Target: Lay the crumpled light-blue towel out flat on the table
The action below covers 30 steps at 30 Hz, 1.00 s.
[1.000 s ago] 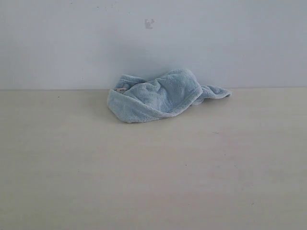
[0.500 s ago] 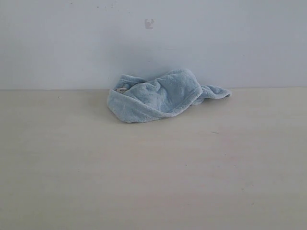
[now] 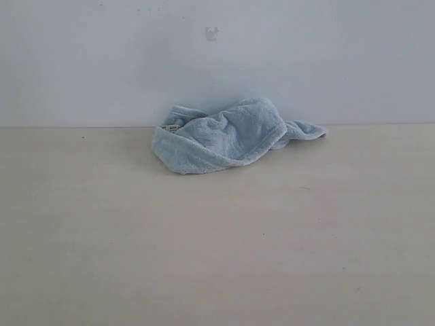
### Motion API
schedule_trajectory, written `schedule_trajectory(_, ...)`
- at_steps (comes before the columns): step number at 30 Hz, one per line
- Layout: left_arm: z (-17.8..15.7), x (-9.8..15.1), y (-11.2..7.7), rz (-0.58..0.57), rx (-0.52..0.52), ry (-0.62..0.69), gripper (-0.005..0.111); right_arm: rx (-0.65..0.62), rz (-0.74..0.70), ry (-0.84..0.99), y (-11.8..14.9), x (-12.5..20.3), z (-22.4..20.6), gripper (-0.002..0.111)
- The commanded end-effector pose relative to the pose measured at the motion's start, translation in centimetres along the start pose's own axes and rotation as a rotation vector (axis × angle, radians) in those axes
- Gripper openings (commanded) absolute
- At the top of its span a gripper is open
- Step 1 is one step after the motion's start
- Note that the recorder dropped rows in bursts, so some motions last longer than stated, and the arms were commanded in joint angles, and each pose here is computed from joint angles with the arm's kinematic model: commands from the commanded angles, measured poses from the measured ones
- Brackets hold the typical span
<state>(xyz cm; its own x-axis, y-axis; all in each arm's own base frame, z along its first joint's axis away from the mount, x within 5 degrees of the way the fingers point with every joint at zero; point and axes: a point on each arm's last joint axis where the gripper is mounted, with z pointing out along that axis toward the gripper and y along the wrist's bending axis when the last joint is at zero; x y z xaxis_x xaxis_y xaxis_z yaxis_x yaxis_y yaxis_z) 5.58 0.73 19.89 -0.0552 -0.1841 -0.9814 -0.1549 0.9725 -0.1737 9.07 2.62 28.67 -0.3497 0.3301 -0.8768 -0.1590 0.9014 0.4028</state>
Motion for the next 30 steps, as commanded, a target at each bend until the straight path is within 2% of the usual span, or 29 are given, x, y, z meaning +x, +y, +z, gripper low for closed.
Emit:
schedule_trajectory(1,0.0,0.0,0.0,-0.007,-0.003,-0.013,0.004,0.063,-0.125,0.172,-0.1,-3.2,6.0,0.000)
schedule_trajectory(5,0.0,0.0,0.0,-0.007,-0.003,-0.013,0.004,0.071,-0.179,0.336,-0.4,-6.2,13.7,0.001)
schedule_trajectory(7,0.0,0.0,0.0,-0.007,-0.003,-0.013,0.004,0.053,-0.163,0.408,-0.4,-7.5,17.8,0.009)
schedule_trajectory(9,0.0,0.0,0.0,-0.007,-0.003,-0.013,0.004,0.031,-0.153,0.452,-0.6,-8.4,21.9,0.026)
schedule_trajectory(13,0.0,0.0,0.0,-0.007,-0.003,-0.013,0.004,0.009,-0.096,0.488,-1.6,-8.6,28.5,0.068)
schedule_trajectory(14,0.0,0.0,0.0,-0.007,-0.003,-0.013,0.004,0.007,-0.085,0.495,-1.8,-8.4,29.7,0.073)
schedule_trajectory(16,0.0,0.0,0.0,-0.007,-0.002,-0.013,0.004,-0.019,-0.070,0.519,-2.4,-7.7,32.4,0.072)
schedule_trajectory(20,0.0,0.0,0.0,-0.007,-0.002,-0.013,0.004,-0.046,-0.040,0.530,-3.7,-5.9,36.7,0.065)
schedule_trajectory(30,0.0,0.0,0.0,-0.007,-0.002,-0.013,0.004,-0.108,-0.002,0.568,-6.3,-1.9,44.4,0.065)
